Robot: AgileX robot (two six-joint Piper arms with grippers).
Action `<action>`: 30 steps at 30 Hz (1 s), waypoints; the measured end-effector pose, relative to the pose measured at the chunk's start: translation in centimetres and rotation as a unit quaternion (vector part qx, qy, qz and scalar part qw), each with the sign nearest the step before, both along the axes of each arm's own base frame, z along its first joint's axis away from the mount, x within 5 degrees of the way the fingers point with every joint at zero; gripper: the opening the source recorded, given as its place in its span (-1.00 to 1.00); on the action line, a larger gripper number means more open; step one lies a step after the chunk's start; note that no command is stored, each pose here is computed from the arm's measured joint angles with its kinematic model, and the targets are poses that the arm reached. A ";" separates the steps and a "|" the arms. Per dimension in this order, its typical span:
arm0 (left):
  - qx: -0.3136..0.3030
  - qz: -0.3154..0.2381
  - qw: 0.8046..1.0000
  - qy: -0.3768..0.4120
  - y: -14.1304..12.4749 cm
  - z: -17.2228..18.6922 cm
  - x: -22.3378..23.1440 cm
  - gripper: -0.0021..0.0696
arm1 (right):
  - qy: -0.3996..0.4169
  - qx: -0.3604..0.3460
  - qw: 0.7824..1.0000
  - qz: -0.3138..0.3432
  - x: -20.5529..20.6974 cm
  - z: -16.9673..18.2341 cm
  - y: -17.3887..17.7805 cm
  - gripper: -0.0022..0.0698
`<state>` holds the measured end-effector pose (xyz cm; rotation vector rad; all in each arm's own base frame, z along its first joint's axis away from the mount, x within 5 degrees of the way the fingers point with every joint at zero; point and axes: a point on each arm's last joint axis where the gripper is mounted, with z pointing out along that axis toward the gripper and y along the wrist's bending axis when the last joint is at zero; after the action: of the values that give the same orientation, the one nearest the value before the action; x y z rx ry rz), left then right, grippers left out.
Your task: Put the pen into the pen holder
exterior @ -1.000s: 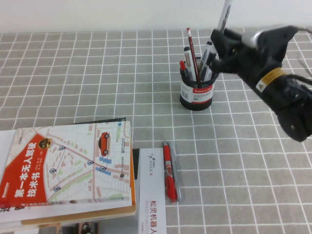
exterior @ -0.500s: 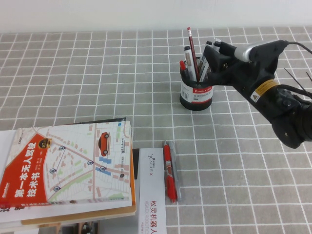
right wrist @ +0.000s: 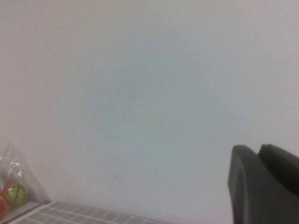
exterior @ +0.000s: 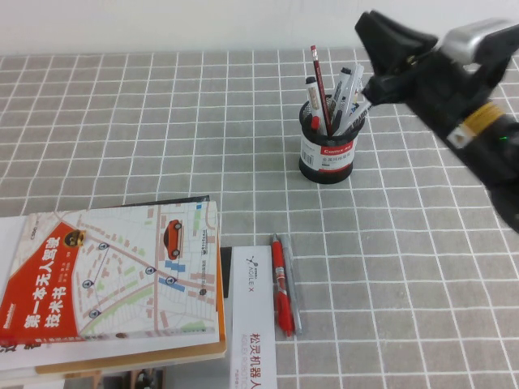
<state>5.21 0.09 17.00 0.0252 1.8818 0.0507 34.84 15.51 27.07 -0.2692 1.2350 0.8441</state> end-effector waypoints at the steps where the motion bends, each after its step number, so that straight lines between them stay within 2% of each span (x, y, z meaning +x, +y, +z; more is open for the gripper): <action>1: 0.000 0.000 1.000 0.000 0.0 0.0 0.0 -0.95 | -0.016 -0.008 1.000 0.005 -1.2 1.0 -0.2 -0.94; 5: 0.000 0.000 1.000 0.000 0.0 0.0 0.0 -0.95 | -0.047 -0.053 0.997 -0.012 -5.8 4.2 -1.9 -0.97; 14: 0.000 0.000 1.000 0.000 0.0 0.0 0.0 -0.95 | 0.012 -0.170 0.979 -0.114 -15.7 7.7 -7.0 -0.97; 21: 0.000 0.000 1.000 0.000 0.0 0.0 0.0 -0.95 | 0.026 -0.133 0.977 -0.162 -22.5 8.3 -10.4 -0.97; 30: 0.000 0.000 1.000 0.000 0.0 0.0 0.0 -0.95 | 0.058 -0.109 0.973 -0.197 -26.1 6.9 -12.5 -0.97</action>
<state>5.21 0.09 17.00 0.0252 1.8818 0.0507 8.72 3.02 33.96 -0.1428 1.4331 0.3851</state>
